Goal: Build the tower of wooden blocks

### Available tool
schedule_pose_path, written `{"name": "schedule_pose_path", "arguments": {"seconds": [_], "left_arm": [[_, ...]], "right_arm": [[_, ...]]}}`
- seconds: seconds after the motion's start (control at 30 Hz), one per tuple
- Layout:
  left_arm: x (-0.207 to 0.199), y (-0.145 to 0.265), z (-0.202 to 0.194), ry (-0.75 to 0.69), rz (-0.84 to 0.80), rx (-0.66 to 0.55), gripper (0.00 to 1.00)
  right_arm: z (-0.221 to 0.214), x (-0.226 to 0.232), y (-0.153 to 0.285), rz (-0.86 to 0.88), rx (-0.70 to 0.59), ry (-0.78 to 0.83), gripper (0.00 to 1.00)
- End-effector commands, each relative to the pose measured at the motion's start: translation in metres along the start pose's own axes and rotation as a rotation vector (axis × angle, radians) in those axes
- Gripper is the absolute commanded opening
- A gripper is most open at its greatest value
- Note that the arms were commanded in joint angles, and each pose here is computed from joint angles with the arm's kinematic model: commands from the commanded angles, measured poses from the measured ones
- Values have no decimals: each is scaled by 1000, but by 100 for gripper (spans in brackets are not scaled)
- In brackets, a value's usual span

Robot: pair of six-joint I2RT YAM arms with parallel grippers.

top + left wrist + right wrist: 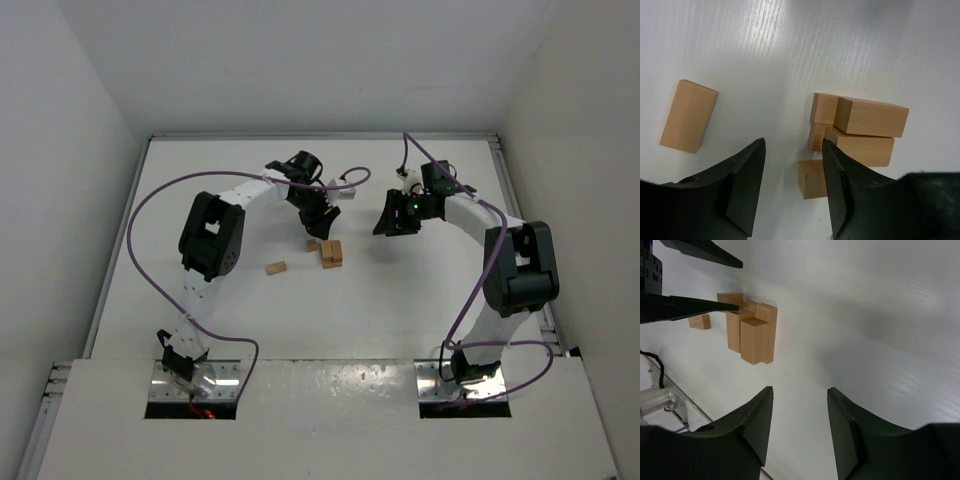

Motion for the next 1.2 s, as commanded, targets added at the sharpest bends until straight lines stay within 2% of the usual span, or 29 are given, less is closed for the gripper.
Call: {"name": "schedule_pose_path", "arguments": {"seconds": [0.0,0.7,0.87,0.97,1.03,1.17], "left_arm": [[-4,-2,11,-30,-30,-25,55],[-8,-5,13,-37,-54,-21,55],[0,2,24,-46,4,-43,55],[22,18,26,-27,92,-66,52],[35,34,35,-2,144,-104,46],[68,96,48,17,342,-167,31]], "right_arm": [[14,11,10,35,-43,35,48],[12,11,9,38,-35,32,49],[12,10,9,35,-38,28,49],[12,9,10,31,-40,20,47],[12,9,10,25,-43,23,45],[14,10,9,28,-46,33,42]]}}
Point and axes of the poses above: each gripper's point midway between its finger pads, its own y axis back along the fingers, its own x axis along the line the jaws close on, z = x × y, the point moved 3 cm from there along y, back along the fingers, and after that the axes turned 3 degrees about -y, right-handed, at the moved point
